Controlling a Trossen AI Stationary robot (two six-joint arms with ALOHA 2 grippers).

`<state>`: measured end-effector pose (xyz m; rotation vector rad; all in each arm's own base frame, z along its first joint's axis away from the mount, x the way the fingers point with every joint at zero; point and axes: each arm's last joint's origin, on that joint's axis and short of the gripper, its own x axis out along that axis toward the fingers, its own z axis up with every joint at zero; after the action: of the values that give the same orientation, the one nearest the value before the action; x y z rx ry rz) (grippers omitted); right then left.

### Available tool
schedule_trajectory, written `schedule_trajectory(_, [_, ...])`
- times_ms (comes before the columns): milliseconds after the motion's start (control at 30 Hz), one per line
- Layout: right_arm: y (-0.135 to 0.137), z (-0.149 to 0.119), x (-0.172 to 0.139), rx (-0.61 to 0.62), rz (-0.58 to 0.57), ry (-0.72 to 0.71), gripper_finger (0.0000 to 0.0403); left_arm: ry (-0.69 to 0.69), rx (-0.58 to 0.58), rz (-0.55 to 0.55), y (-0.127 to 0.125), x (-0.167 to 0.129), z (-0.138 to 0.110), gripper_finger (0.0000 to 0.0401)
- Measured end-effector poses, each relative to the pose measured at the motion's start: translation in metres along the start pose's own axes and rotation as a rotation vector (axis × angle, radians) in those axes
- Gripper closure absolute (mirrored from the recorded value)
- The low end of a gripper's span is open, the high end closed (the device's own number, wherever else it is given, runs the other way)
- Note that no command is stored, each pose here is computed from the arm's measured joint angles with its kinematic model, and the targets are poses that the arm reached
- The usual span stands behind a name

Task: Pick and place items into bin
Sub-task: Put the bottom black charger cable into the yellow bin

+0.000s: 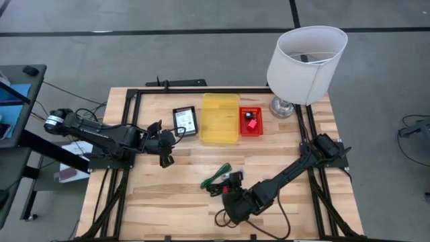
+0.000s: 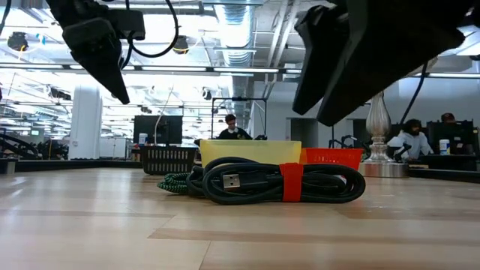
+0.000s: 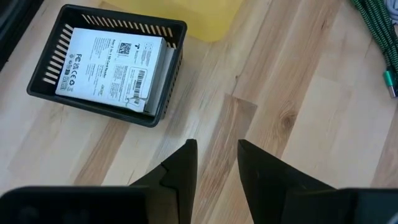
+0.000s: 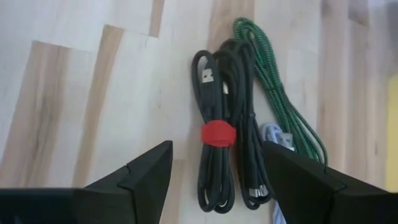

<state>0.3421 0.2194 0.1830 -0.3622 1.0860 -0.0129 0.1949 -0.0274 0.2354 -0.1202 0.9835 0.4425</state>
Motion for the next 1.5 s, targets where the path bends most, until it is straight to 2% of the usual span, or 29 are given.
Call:
schedule_trajectory(133, [0.002, -0.003, -0.001, 0.025, -0.011, 0.019, 0.0161, 0.0, 0.0, 0.0, 0.0, 0.0, 0.0, 0.0294])
schedule_trajectory(300, [0.009, -0.012, 0.024, 0.021, 0.008, 0.108, 0.0182, 0.0, 0.0, 0.0, 0.0, 0.0, 0.0, 0.0294])
schedule_trajectory(433, [0.015, -0.011, 0.034, 0.025, 0.027, 0.107, 0.0204, -0.001, 0.0, 0.0, 0.0, 0.0, 0.0, 0.0294])
schedule_trajectory(800, [0.014, -0.009, 0.034, 0.05, 0.022, 0.086, 0.0255, 0.0, 0.0, 0.0, 0.0, 0.0, 0.0, 0.0294])
schedule_trajectory(933, [0.011, -0.009, 0.036, 0.063, 0.004, 0.09, 0.0291, 0.0, 0.0, 0.0, 0.0, 0.0, 0.0, 0.0294])
schedule_trajectory(1200, [0.008, -0.008, 0.038, 0.095, 0.0, 0.093, 0.0393, 0.0, 0.0, 0.0, 0.0, 0.0, 0.0, 0.0294])
schedule_trajectory(1500, [0.018, -0.01, 0.033, 0.119, 0.012, 0.083, 0.04, 0.0, 0.0, 0.0, 0.0, 0.0, 0.0, 0.0294])
